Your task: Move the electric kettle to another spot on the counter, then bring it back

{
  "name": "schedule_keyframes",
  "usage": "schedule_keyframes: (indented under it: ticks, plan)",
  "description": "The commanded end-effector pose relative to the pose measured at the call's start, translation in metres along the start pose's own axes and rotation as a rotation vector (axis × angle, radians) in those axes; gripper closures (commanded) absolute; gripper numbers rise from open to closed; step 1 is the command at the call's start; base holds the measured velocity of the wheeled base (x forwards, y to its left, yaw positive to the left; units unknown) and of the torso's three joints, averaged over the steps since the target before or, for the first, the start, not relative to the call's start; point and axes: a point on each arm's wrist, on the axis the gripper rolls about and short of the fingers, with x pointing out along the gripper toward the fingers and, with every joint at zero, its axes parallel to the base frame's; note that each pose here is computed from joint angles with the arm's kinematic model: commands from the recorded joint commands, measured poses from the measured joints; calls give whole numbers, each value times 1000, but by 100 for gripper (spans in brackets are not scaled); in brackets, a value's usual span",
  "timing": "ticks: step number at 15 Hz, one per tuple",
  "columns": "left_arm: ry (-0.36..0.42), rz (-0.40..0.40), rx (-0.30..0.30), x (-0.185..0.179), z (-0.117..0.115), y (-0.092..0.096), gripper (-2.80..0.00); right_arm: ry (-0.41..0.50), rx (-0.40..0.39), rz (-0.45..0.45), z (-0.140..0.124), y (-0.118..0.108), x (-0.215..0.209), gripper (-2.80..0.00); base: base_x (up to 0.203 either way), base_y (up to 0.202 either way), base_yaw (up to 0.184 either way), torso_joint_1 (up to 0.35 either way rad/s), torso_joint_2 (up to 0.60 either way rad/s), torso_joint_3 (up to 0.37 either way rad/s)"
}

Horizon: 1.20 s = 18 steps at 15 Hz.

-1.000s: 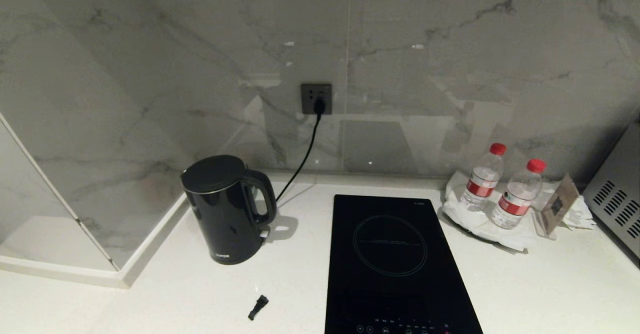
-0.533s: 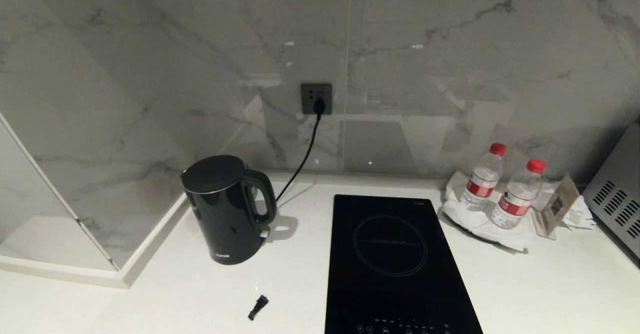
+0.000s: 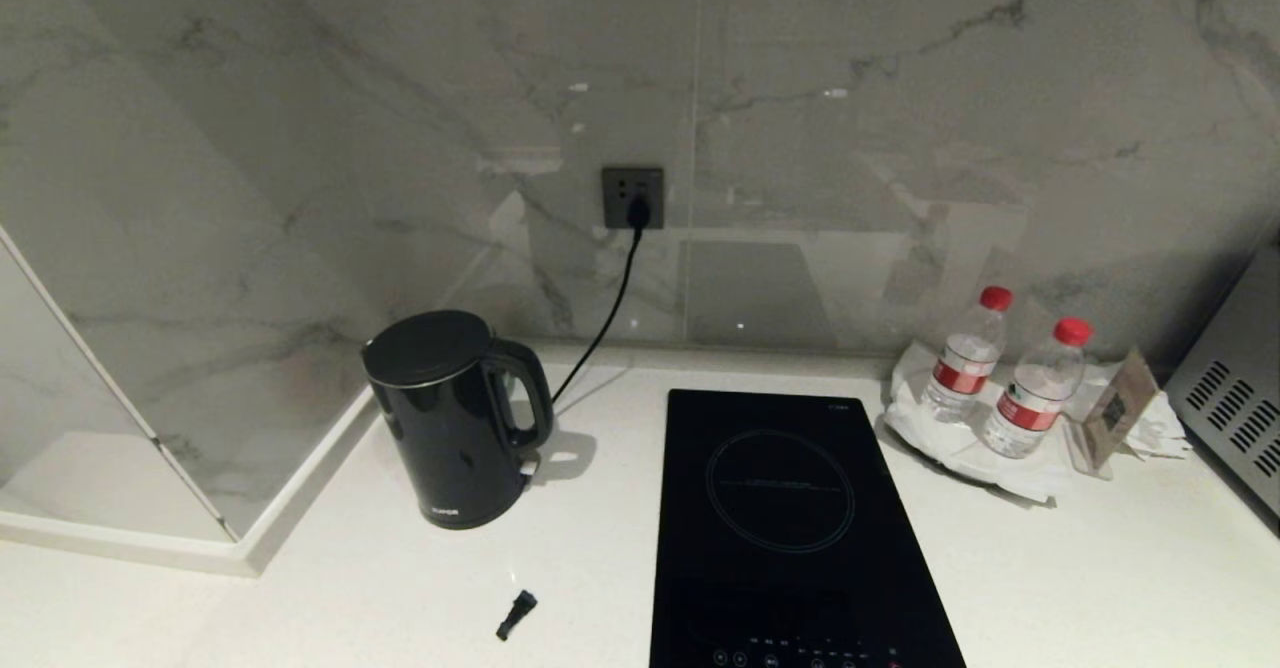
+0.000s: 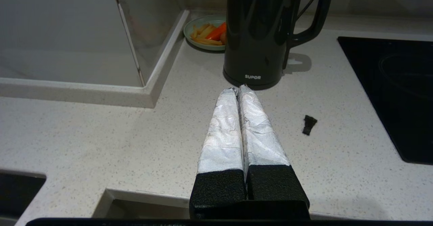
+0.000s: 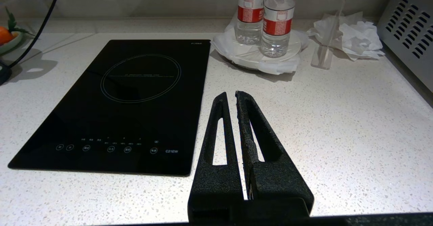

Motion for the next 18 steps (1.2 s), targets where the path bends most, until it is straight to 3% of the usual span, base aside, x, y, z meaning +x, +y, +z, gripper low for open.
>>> schedule_keyframes:
  ticks: [1, 11, 13, 16, 18]
  plan:
    - [-3, 0, -1, 0, 0, 0, 0, -2, -1, 0, 0, 0, 0, 0, 0, 0, 0, 0, 0, 0]
    - [4, 1, 25, -1, 4, 0, 0, -1, -1, 0, 0, 0, 0, 0, 0, 0, 0, 0, 0, 0]
    - [-15, -10, 16, -2, 33, 0, 0, -2, -1, 0, 0, 0, 0, 0, 0, 0, 0, 0, 0, 0]
    - [41, -95, -25, 17, 81, -2, 0, -1, -1, 0, 0, 0, 0, 0, 0, 0, 0, 0, 0, 0]
    - [79, -156, -40, 38, 99, -4, 0, -2, -1, 0, 0, 0, 0, 0, 0, 0, 0, 0, 0, 0]
